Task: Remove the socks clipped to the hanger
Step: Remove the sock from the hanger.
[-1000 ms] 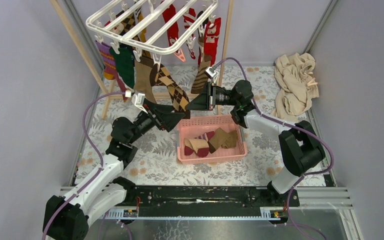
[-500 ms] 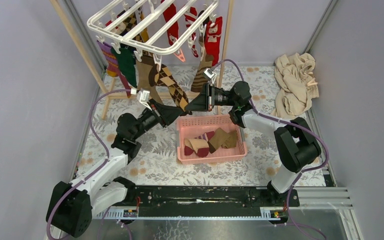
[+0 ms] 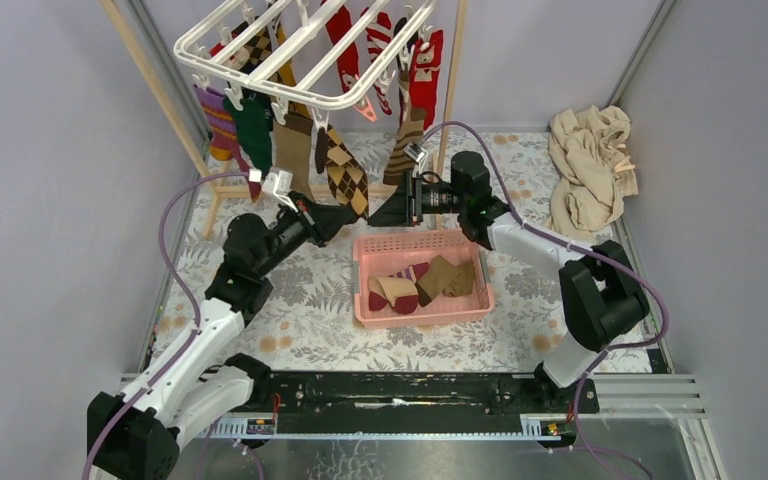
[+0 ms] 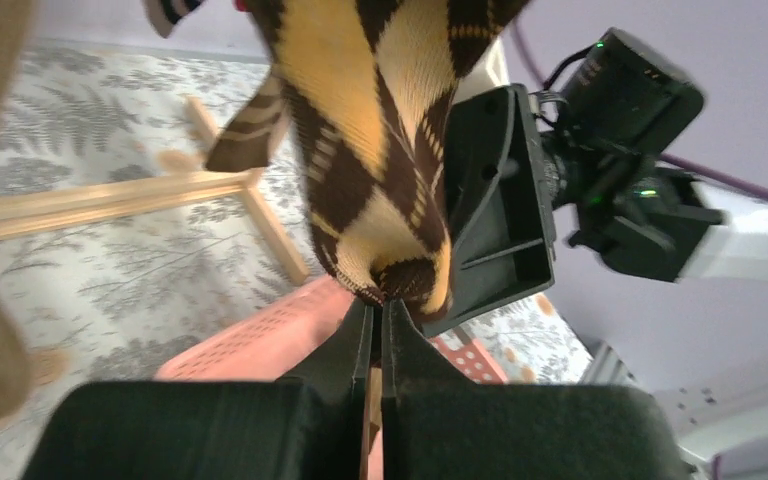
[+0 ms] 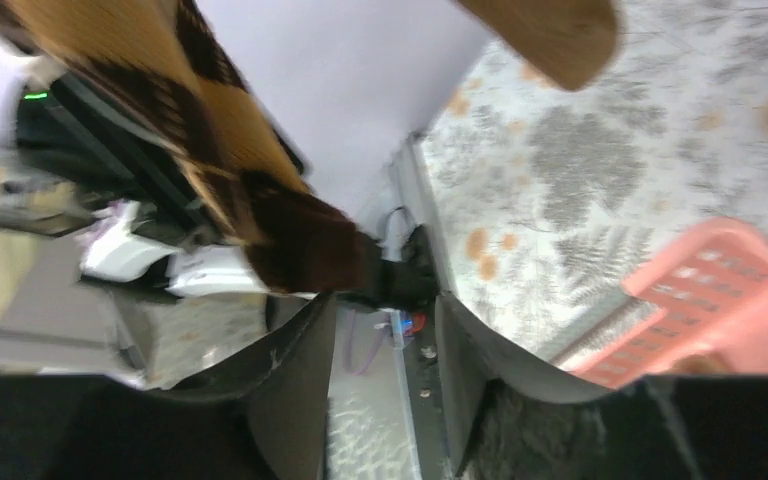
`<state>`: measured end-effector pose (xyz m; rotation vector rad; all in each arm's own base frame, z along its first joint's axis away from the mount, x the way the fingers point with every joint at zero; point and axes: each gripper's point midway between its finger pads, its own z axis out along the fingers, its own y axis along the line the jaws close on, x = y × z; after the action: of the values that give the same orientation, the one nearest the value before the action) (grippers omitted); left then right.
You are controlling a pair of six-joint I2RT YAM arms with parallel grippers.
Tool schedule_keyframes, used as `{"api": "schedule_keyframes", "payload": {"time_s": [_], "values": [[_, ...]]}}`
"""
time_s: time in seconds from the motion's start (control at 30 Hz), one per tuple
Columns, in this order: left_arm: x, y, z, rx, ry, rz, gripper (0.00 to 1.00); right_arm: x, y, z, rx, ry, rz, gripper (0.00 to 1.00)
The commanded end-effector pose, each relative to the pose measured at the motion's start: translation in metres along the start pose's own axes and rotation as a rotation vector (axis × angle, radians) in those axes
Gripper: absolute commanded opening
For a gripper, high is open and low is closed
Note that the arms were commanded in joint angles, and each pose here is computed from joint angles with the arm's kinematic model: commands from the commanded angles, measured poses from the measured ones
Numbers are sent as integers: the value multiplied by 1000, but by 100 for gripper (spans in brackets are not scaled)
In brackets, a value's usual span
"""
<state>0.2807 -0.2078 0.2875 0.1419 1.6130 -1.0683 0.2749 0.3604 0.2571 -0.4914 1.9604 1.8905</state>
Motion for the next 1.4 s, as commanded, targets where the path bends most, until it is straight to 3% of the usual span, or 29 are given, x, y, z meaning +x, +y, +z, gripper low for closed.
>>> {"api": "schedule_keyframes", "payload": {"time_s": [0.0, 0.17, 0.43, 0.67, 0.93, 1.37], "values": [[-17, 25, -10, -196, -9, 69, 0, -16, -1, -18, 265, -23, -176, 50], [-23, 42, -19, -324, 9, 104, 0, -37, 14, -50, 517, -85, -302, 54], [-36, 57, -17, -474, 10, 174, 0, -57, 87, -52, 684, -179, -495, 62], [-36, 58, -15, -522, 15, 212, 0, -79, 150, -44, 634, -309, -555, 63], [-25, 68, -11, -557, 47, 237, 0, -112, 209, -17, 460, -478, -631, 65], [-16, 73, -10, -569, 70, 246, 0, -142, 232, 38, 428, -523, -710, 66]]}}
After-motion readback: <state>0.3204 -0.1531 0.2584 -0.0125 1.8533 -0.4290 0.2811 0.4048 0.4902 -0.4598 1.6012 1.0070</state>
